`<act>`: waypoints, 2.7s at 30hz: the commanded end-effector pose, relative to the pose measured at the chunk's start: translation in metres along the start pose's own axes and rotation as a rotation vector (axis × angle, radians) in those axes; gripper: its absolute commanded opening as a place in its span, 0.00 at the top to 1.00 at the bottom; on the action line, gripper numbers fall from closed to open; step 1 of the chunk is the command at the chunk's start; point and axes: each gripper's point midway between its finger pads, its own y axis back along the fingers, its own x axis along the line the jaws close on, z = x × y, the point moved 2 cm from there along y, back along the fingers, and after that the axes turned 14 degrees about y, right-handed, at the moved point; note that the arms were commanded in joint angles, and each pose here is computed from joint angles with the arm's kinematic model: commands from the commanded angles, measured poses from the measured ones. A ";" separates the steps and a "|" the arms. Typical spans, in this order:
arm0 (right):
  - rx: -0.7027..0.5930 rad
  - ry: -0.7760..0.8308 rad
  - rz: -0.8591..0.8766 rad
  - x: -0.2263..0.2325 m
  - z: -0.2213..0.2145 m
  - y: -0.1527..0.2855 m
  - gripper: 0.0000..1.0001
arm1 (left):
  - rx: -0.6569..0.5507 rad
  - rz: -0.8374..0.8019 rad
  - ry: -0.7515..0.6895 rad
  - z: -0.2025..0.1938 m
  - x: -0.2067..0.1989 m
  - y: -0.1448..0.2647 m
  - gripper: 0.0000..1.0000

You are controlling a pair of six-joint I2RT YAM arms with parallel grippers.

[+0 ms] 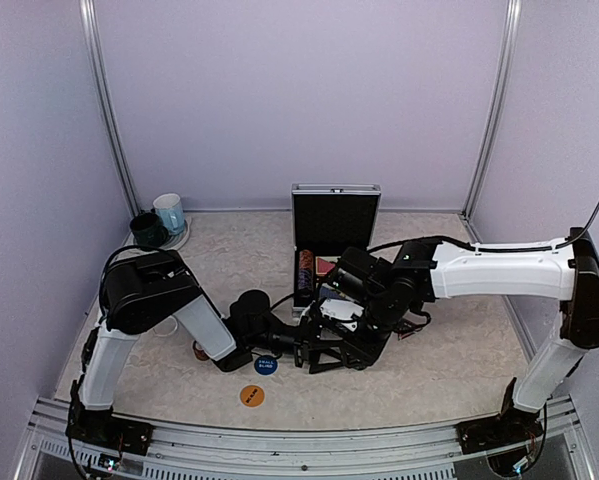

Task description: Pack up texas hold em set

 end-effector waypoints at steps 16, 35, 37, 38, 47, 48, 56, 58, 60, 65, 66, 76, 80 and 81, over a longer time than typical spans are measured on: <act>0.083 -0.019 0.076 0.006 -0.003 -0.016 1.00 | 0.067 -0.052 -0.089 0.001 -0.013 -0.013 0.16; 0.080 -0.022 0.050 0.003 -0.005 -0.013 1.00 | 0.093 -0.059 -0.102 -0.002 -0.016 -0.017 0.96; 0.077 -0.022 0.043 0.002 -0.004 -0.011 1.00 | 0.093 -0.057 -0.103 -0.002 -0.017 -0.017 1.00; 0.073 -0.022 0.040 0.002 -0.003 -0.010 1.00 | 0.093 -0.055 -0.103 -0.002 -0.017 -0.017 1.00; -0.050 -0.019 0.040 0.004 0.016 0.023 0.27 | 0.051 -0.014 -0.130 0.011 -0.020 -0.006 1.00; -0.074 -0.022 0.039 0.004 0.018 0.029 0.21 | 0.040 -0.004 -0.141 0.014 -0.022 -0.003 1.00; -0.231 -0.034 0.023 0.007 0.028 0.064 0.05 | -0.040 0.136 -0.255 0.046 -0.031 0.014 1.00; -0.255 -0.045 -0.004 0.003 0.027 0.069 0.05 | -0.071 0.198 -0.303 0.058 -0.033 0.018 1.00; -0.266 -0.066 -0.045 -0.003 0.025 0.072 0.04 | -0.090 0.242 -0.349 0.070 -0.036 0.022 1.00; -0.284 -0.128 -0.122 -0.018 0.017 0.076 0.02 | -0.098 0.290 -0.420 0.090 -0.044 0.026 1.00; -0.282 -0.142 -0.148 -0.023 0.014 0.076 0.02 | -0.096 0.289 -0.429 0.093 -0.045 0.027 1.00; -0.327 -0.290 -0.301 -0.054 -0.004 0.101 0.02 | -0.050 0.377 -0.603 0.123 -0.054 0.015 1.00; -0.339 -0.347 -0.343 -0.064 -0.012 0.110 0.02 | -0.040 0.395 -0.698 0.135 -0.065 0.011 1.00; -0.339 -0.356 -0.349 -0.065 -0.014 0.111 0.02 | -0.034 0.409 -0.718 0.138 -0.065 0.009 1.00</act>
